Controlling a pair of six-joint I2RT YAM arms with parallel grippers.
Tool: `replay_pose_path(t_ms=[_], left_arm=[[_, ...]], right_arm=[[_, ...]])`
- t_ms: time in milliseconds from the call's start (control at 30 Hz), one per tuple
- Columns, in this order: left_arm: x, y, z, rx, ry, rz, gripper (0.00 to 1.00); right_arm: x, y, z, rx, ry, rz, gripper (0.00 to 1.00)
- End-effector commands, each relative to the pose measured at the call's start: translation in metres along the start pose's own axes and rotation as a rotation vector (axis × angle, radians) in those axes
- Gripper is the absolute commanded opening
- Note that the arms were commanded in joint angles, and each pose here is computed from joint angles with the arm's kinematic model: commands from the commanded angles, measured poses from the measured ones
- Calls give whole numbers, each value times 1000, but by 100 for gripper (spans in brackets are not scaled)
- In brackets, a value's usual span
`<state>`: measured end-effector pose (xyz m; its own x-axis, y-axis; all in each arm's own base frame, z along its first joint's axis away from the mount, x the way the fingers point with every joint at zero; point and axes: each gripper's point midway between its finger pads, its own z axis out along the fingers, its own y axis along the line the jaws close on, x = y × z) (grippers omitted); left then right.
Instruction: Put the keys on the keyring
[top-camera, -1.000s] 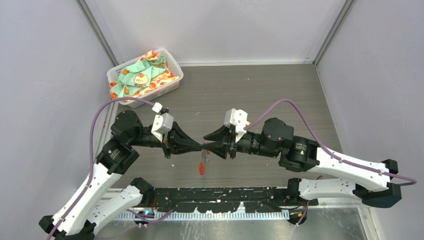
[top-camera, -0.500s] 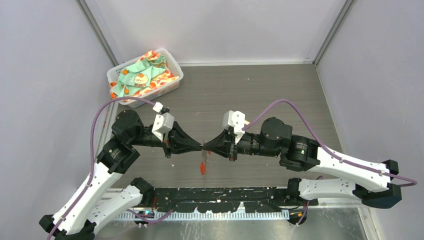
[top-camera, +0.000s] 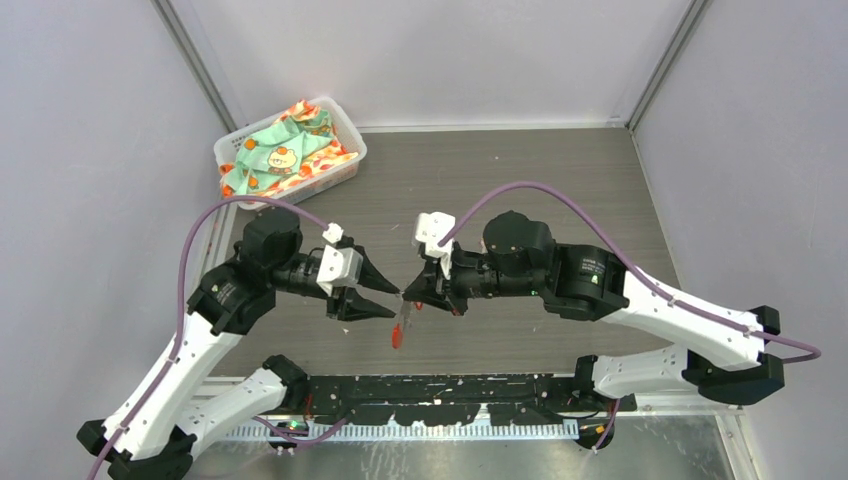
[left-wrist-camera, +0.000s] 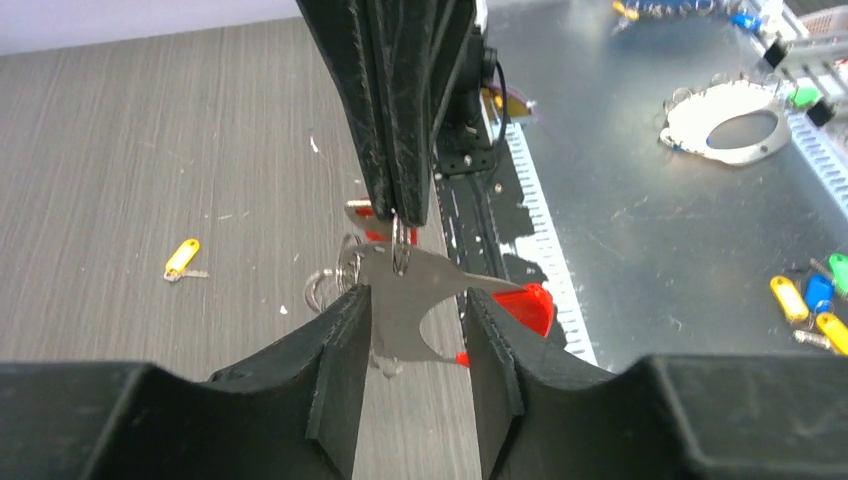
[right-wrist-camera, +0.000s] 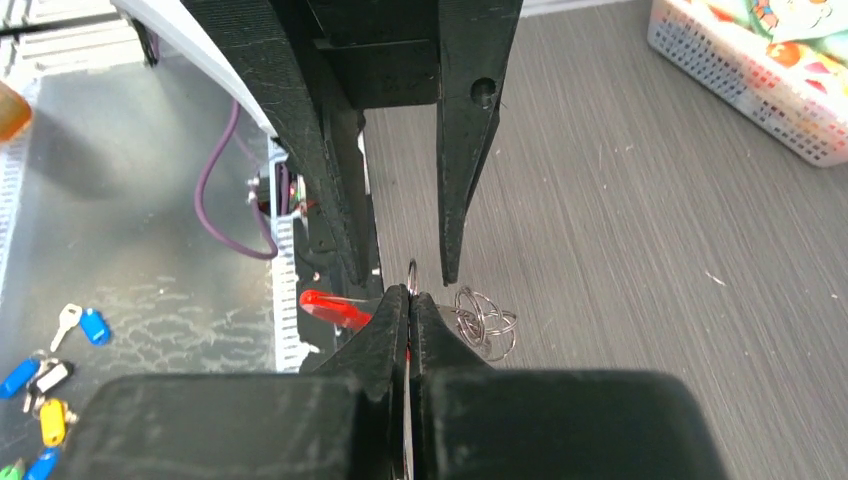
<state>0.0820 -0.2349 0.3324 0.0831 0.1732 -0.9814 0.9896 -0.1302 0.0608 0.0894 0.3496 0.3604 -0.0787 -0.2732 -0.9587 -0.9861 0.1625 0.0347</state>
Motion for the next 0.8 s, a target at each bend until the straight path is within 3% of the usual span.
replay_pose_path(t_ms=[0, 367, 767], left_arm=[[6, -11, -8, 47, 57, 90, 40], [-4, -6, -6, 36, 22, 148, 30], [-6, -11, -3, 76, 0, 105, 20]], right_arm=[[-8, 3, -9, -26, 67, -28, 1], [-5, 7, 3, -67, 150, -28, 1], [-5, 7, 14, -86, 174, -33, 1]])
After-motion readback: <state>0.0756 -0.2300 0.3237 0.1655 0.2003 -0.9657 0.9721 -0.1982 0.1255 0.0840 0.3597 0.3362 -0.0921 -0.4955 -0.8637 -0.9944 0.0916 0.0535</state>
